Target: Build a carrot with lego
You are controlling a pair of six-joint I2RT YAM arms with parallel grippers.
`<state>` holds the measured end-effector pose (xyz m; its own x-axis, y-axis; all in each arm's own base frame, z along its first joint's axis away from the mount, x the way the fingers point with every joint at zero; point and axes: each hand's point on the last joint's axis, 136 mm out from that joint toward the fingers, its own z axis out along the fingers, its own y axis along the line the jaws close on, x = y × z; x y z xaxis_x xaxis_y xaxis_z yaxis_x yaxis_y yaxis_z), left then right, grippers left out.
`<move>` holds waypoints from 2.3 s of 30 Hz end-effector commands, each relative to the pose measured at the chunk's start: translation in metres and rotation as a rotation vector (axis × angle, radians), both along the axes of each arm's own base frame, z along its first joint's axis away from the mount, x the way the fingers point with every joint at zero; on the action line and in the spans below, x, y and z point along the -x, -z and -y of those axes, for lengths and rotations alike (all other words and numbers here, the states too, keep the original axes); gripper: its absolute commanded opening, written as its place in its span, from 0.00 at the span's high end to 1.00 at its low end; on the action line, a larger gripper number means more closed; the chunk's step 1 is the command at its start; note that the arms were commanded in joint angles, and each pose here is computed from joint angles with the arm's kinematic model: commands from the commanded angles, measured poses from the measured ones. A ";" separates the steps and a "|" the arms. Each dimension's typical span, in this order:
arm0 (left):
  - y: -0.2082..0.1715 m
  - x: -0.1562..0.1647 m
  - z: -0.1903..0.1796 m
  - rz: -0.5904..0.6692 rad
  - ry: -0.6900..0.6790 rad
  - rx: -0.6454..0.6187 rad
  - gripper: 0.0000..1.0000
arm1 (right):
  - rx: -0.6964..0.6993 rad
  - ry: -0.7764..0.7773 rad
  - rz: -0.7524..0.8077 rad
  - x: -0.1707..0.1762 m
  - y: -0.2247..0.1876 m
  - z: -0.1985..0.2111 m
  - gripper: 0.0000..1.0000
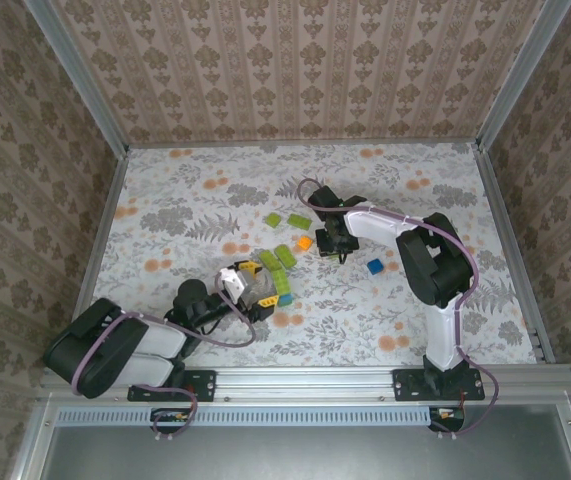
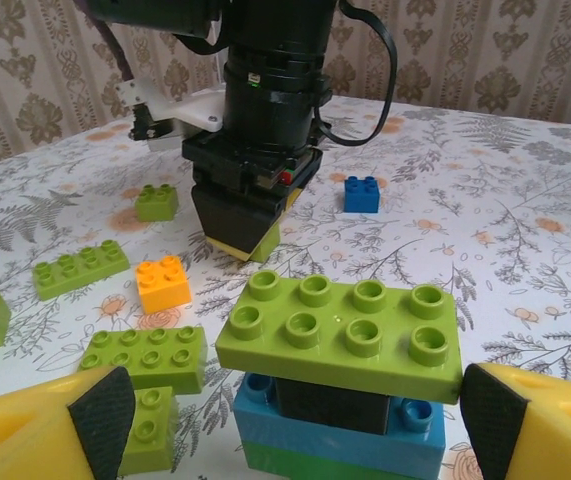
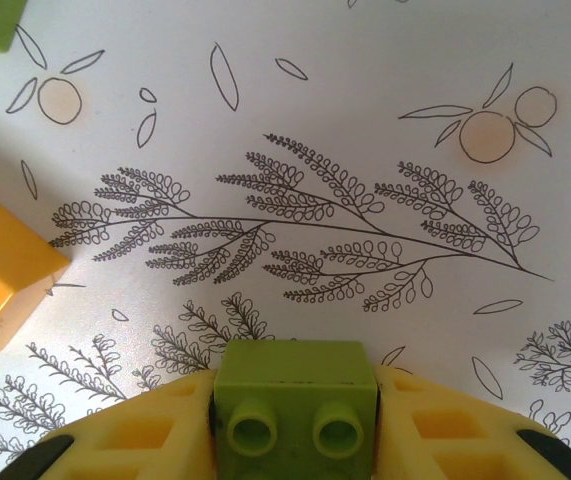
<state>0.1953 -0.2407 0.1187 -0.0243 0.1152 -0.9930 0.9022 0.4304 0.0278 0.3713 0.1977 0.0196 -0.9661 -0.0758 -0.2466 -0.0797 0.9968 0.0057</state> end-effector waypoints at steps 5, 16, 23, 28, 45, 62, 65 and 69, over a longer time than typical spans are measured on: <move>0.002 0.004 -0.004 -0.009 -0.006 0.002 0.13 | 0.004 -0.027 -0.042 0.008 0.011 -0.003 0.64; 0.003 0.020 0.002 -0.039 0.086 0.012 0.16 | 0.016 -0.031 -0.047 0.008 0.016 -0.001 0.64; 0.006 0.023 0.001 -0.054 0.056 -0.023 0.03 | 0.016 -0.030 -0.042 0.009 0.014 0.000 0.64; 0.000 0.026 0.002 -0.029 0.060 -0.020 0.41 | 0.023 -0.031 -0.040 0.010 0.014 0.002 0.64; 0.008 0.008 -0.009 -0.027 -0.065 -0.059 0.80 | 0.029 -0.032 -0.045 0.010 0.015 0.003 0.64; 0.012 0.023 0.000 -0.039 0.036 -0.064 0.71 | 0.048 -0.031 -0.057 0.010 0.023 0.005 0.65; 0.013 0.022 0.000 -0.039 0.029 -0.066 0.67 | 0.058 -0.028 -0.055 0.010 0.024 0.007 0.65; 0.013 0.021 0.000 -0.038 0.023 -0.065 0.62 | 0.067 -0.031 -0.054 0.010 0.023 0.008 0.65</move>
